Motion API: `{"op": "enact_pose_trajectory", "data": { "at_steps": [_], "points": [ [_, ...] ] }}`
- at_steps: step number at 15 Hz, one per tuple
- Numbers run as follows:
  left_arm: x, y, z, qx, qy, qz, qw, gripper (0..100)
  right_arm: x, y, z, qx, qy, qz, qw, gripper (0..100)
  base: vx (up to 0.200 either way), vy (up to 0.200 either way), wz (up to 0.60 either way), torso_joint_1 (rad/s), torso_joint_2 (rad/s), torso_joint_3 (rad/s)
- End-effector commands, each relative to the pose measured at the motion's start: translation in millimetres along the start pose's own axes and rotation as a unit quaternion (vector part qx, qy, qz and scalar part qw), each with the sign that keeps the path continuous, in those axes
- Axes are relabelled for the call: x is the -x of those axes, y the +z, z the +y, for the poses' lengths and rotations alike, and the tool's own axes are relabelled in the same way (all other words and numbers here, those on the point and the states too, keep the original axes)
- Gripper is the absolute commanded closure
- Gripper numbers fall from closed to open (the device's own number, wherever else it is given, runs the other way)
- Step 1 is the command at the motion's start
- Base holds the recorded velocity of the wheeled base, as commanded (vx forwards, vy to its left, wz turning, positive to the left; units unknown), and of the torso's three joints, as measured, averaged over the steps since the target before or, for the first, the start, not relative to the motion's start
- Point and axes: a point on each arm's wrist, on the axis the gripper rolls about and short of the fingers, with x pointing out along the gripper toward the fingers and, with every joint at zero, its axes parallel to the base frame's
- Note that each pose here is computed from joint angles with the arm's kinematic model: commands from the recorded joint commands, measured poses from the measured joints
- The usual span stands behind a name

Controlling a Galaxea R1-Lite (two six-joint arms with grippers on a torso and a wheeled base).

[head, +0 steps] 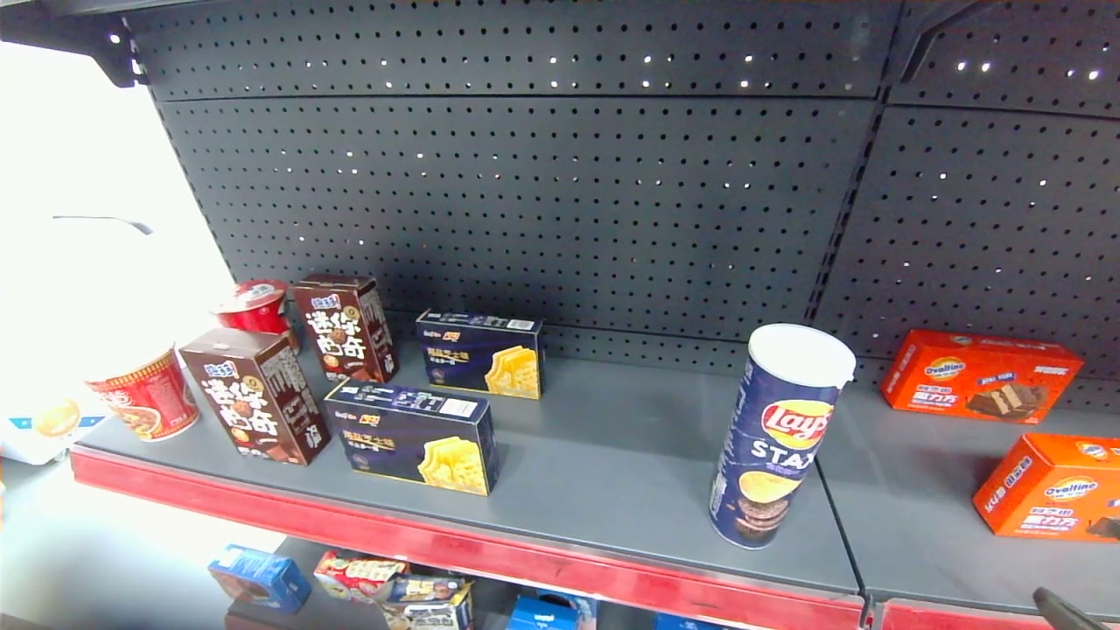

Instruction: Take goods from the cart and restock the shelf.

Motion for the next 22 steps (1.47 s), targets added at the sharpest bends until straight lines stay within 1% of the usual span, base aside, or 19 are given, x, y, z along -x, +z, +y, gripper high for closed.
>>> {"op": "enact_pose_trajectory", "data": {
  "at_steps": [1,2,3,4,6,7,9,10,11,12,13,14,15,16,17,18,20,21,22],
  "points": [
    [1.3,-0.8,0.0,-0.003,-0.001,-0.005,1.0000,100,28.8,-3.7,1.2,0.005,-0.076,-0.049,0.996,0,0.000,0.000,0.00,0.000,0.00,0.000],
    [2.7,-1.5,0.0,-0.003,-0.001,-0.011,0.9999,100,32.7,-7.7,1.3,0.004,-0.093,-0.044,0.995,0,0.000,0.000,0.00,0.000,0.00,0.000],
    [5.0,-3.5,0.2,-0.003,-0.002,-0.018,0.9998,100,36.6,-11.8,0.9,0.003,-0.125,-0.036,0.992,0,0.000,0.000,0.00,0.000,0.00,0.000],
    [7.9,-5.2,0.2,-0.004,-0.003,-0.028,0.9996,100,40.1,-13.9,0.1,0.010,-0.170,-0.031,0.985,0,0.000,0.000,0.00,0.000,0.00,0.000],
    [9.0,-7.6,0.7,-0.004,0.003,-0.031,0.9995,100,47.9,-20.2,0.7,0.030,-0.230,-0.025,0.972,0,0.000,0.000,0.00,0.000,0.00,0.000],
    [8.9,-8.0,0.8,-0.004,0.001,-0.030,0.9996,100,58.1,-31.1,4.2,0.033,-0.249,-0.024,0.968,0,0.000,0.000,0.00,0.000,0.00,0.000],
    [8.7,-8.4,0.8,-0.003,0.001,-0.029,0.9996,100,67.3,-48.5,9.2,0.029,-0.265,-0.028,0.963,0,0.000,0.000,0.00,0.000,0.00,0.000],
    [8.7,-8.4,0.8,-0.003,0.001,-0.029,0.9996,100,67.3,-48.5,9.2,0.029,-0.265,-0.028,0.963,0,0.000,0.000,0.00,0.000,0.00,0.000],
    [8.9,-7.9,0.7,-0.005,0.000,-0.030,0.9995,100,62.7,-66.1,10.5,0.025,-0.236,-0.027,0.971,0,0.000,0.000,0.00,0.000,0.00,0.000],
    [9.6,-5.8,0.4,-0.010,-0.001,-0.034,0.9994,100,62.2,-64.7,10.7,0.029,-0.228,-0.038,0.973,0,0.000,0.000,0.00,0.000,0.00,0.000],
    [11.9,3.7,-1.1,-0.017,-0.003,-0.048,0.9987,100,61.9,-64.1,10.8,0.033,-0.225,-0.044,0.973,0,0.000,0.000,0.00,0.000,0.00,0.000],
    [13.6,22.7,-3.9,-0.020,-0.007,-0.060,0.9980,100,61.9,-64.1,10.7,0.033,-0.226,-0.044,0.972,0,0.000,0.000,0.00,0.000,0.00,0.000],
    [10.6,40.9,-6.3,-0.020,-0.009,-0.061,0.9979,100,61.8,-64.4,10.6,0.033,-0.228,-0.044,0.972,0,0.000,0.000,0.00,0.000,0.00,0.000],
    [3.4,61.6,-9.5,-0.023,-0.028,-0.053,0.9980,100,62.0,-64.4,10.2,0.022,-0.237,-0.046,0.970,0,0.000,0.000,0.00,0.000,0.00,0.000],
    [-2.4,68.3,-11.1,-0.027,-0.049,-0.040,0.9977,100,62.1,-64.4,10.1,0.021,-0.241,-0.046,0.969,0,0.000,0.000,0.00,0.000,0.00,0.000],
    [-7.1,71.3,-11.8,-0.027,-0.060,-0.028,0.9974,100,62.1,-64.4,10.1,0.021,-0.241,-0.046,0.969,0,0.000,0.000,0.00,0.000,0.00,0.000],
    [-16.6,71.3,-11.8,-0.024,-0.068,-0.004,0.9974,100,62.1,-64.3,10.2,0.017,-0.237,-0.048,0.970,0,0.000,0.000,0.00,0.000,0.00,0.000],
    [-26.2,73.3,-12.2,-0.023,-0.082,0.016,0.9962,100,62.0,-64.2,10.3,0.017,-0.234,-0.048,0.971,0,0.000,0.000,0.00,0.000,0.00,0.000],
    [-32.1,76.9,-13.1,-0.023,-0.098,0.021,0.9947,100,61.9,-64.2,10.6,0.021,-0.229,-0.048,0.972,0,0.000,0.000,-0.60,0.002,0.00,0.002]
  ]
}}
